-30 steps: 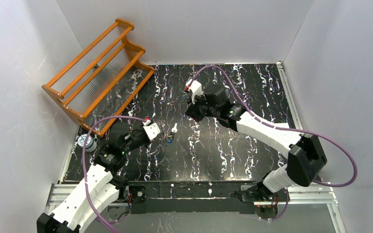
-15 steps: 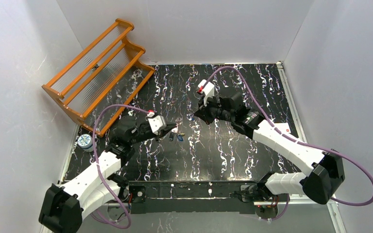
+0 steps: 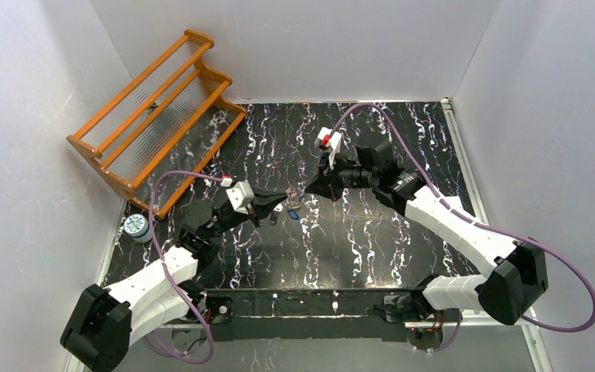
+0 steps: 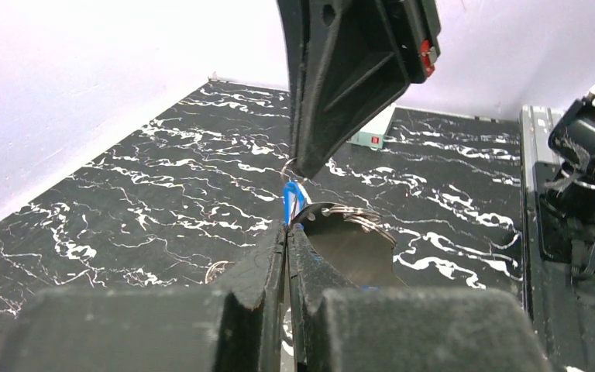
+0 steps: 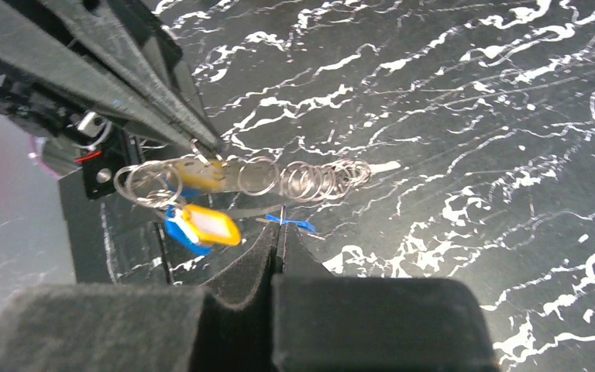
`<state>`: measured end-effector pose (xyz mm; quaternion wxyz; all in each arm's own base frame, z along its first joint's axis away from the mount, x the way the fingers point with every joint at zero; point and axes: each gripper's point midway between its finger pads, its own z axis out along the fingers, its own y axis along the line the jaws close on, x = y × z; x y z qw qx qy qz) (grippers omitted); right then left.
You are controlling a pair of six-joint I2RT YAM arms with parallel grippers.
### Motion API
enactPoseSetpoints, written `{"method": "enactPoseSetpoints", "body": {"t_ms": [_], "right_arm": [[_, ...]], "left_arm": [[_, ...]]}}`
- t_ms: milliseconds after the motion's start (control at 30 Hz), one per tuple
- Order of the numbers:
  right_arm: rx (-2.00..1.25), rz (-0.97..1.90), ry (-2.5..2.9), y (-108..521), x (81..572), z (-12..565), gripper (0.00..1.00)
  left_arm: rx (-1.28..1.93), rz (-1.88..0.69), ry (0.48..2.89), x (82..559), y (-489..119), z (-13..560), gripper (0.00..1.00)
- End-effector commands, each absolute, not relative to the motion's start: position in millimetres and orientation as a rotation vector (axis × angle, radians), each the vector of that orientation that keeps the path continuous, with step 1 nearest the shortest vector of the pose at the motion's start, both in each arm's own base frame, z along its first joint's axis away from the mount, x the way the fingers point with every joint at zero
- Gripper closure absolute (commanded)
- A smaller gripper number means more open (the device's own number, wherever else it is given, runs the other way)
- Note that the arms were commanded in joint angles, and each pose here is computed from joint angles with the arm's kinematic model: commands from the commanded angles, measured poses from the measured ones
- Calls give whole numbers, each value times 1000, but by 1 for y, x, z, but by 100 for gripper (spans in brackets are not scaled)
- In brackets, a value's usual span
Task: Put the keys on the keyring
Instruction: Insert the key onto the keyring.
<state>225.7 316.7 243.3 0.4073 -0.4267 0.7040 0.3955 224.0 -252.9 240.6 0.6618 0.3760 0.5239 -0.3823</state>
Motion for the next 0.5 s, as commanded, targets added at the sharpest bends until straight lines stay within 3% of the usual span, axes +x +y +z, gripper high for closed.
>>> {"method": "enactPoseSetpoints", "body": {"t_ms": [0, 467], "right_arm": [[-1147, 1161, 1659, 323, 213, 276, 99], [-1304, 1235, 1614, 339, 204, 289, 99]], "left_arm": [[712, -885, 1099, 223, -244, 271, 100], [693, -929, 1090, 216, -244, 269, 100]]}}
